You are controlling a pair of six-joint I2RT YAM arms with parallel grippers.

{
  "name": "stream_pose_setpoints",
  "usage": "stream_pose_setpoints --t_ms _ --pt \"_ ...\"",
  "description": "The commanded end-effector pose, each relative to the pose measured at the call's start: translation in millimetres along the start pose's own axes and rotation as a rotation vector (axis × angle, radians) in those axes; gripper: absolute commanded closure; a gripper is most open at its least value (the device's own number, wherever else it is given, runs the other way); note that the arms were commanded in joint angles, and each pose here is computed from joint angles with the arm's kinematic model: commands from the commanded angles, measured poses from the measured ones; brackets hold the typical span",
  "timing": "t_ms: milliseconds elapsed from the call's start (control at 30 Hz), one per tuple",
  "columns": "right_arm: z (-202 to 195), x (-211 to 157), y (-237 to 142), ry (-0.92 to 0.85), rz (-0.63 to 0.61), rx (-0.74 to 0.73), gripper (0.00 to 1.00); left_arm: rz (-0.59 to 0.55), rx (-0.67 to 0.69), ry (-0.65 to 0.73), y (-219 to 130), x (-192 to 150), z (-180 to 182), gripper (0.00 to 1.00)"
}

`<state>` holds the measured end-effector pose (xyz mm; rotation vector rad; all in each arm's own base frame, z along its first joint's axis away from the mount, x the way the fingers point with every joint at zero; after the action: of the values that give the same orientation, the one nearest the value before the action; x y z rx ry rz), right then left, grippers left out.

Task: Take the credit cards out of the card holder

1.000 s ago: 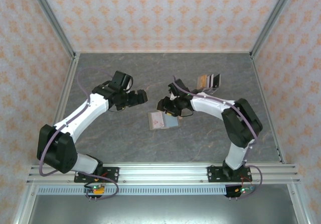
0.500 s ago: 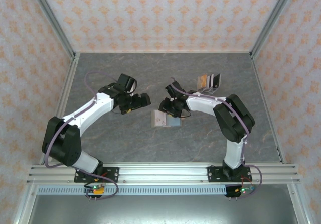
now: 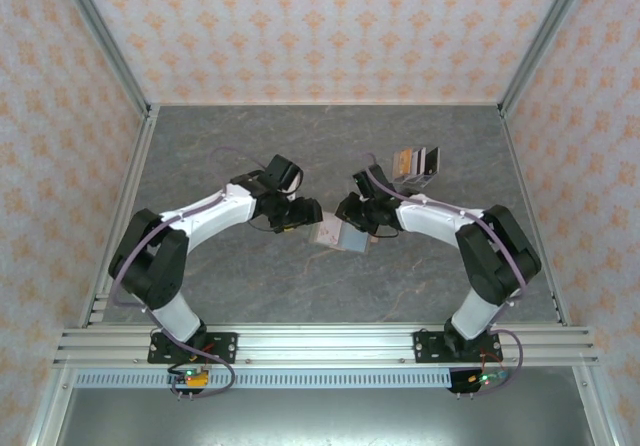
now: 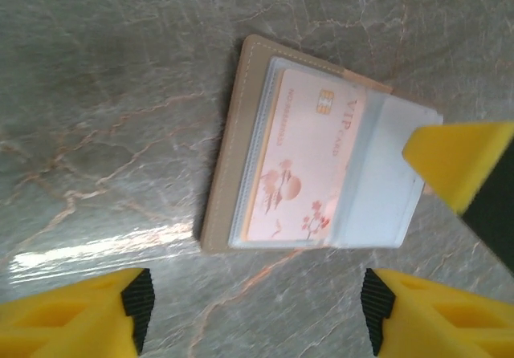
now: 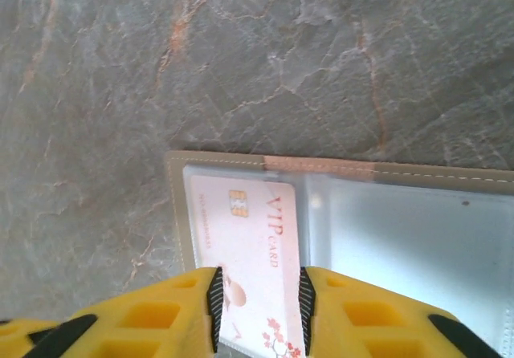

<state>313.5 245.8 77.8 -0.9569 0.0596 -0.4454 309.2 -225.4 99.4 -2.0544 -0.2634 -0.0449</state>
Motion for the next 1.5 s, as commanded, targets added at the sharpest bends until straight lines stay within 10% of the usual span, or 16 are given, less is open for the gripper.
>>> stream_pose_setpoints --t_ms 0,733,1467 --pt "0 -3 4 0.024 0.015 0.053 0.74 -0.016 -0.047 0.032 4 13 -18 0.38" --pt "-20 -1 19 0.002 -0.006 -0.019 0.84 0.076 0.032 0.017 58 24 -9 0.79" --pt "-24 -7 29 -0.005 0.016 0.005 0.83 0.101 0.11 -0.024 75 11 18 0.87"
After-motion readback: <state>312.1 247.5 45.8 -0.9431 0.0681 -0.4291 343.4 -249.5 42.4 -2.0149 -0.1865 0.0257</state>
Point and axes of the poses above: each hand's point on the last joint's axis, 136 mm out from that joint toward the fingers, its own y axis out along the fingers, its own z axis along the line the jaws close on, x = y × z, the point moved 2 cm from there along -y, back along the fingers, and after that the axes turned 1 degree about y, right-handed, at the moved point
